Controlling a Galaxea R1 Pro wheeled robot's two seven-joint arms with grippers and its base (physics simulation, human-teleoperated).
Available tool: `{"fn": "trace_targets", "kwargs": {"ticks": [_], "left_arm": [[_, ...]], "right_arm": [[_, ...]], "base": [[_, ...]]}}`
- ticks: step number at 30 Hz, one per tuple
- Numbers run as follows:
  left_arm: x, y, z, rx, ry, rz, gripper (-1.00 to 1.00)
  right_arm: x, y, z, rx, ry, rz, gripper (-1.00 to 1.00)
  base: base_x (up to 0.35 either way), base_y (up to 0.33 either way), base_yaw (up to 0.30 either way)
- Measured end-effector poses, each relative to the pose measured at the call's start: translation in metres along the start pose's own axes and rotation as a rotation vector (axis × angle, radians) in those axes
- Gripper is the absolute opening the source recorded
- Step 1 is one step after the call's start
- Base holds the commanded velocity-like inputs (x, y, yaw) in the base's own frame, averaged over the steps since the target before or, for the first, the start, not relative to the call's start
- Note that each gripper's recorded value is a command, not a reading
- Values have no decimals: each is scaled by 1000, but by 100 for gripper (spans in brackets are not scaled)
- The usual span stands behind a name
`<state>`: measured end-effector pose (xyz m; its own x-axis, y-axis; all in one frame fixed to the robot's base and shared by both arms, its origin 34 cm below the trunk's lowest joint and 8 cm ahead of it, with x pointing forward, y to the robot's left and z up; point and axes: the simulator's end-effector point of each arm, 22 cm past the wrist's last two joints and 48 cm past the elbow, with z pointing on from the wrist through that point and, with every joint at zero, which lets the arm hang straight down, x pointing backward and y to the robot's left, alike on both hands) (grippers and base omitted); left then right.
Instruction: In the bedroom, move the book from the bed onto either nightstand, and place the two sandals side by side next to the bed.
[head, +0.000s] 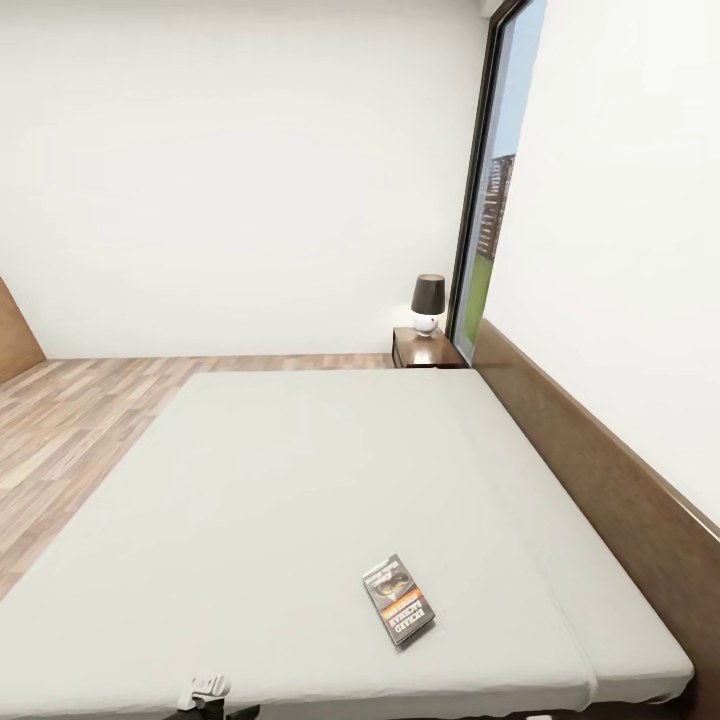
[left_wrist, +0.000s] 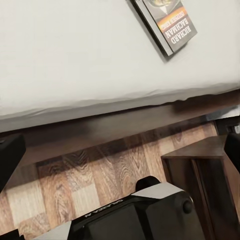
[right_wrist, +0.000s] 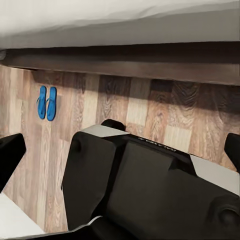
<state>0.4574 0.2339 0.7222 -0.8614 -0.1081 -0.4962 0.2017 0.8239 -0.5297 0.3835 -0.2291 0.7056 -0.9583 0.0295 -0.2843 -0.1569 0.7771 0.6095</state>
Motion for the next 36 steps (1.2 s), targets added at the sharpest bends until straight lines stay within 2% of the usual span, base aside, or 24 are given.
{"fn": "trace_targets", "kwargs": {"ticks": [9, 12, 14, 17, 20, 23, 26, 27, 28, 30, 33, 36], "left_arm": [[-11, -1, 2, 5, -7, -3, 100], [-20, -11, 10, 19, 14, -31, 100], [-32, -19, 16, 33, 16, -35, 100], [-65, -42, 28, 65, -2, -23, 100], [-114, -75, 36, 95, -23, -34, 100], [-164, -105, 33, 113, -46, -50, 100], [-225, -133, 22, 131, -75, -51, 100], [-249, -147, 18, 143, -79, -46, 100], [-279, -172, 14, 164, -70, -28, 100], [-311, -199, 9, 185, -64, 3, 100], [-356, -233, -1, 205, -73, 53, 100], [-379, -250, -7, 210, -91, 80, 100]], "right_arm": [[1, 6, 0, -28, 4, -3, 100], [1, 6, 0, -28, 7, -5, 100], [2, 7, 0, -29, 7, -6, 100], [1, 7, 0, -28, 7, -6, 100], [1, 7, 0, -29, 5, -5, 100], [1, 7, 0, -28, 5, -5, 100], [1, 7, 0, -28, 4, -5, 100], [1, 7, 0, -28, 4, -6, 100], [1, 6, 0, -28, 4, -6, 100], [1, 6, 0, -27, 3, -6, 100], [1, 6, 0, -27, 2, -5, 100], [1, 6, 0, -27, 2, -6, 100]], "base": [[0, 0, 0], [0, 0, 0], [0, 0, 0], [0, 0, 0], [0, 0, 0], [0, 0, 0], [0, 0, 0], [0, 0, 0], [0, 0, 0], [0, 0, 0], [0, 0, 0], [0, 0, 0]]}}
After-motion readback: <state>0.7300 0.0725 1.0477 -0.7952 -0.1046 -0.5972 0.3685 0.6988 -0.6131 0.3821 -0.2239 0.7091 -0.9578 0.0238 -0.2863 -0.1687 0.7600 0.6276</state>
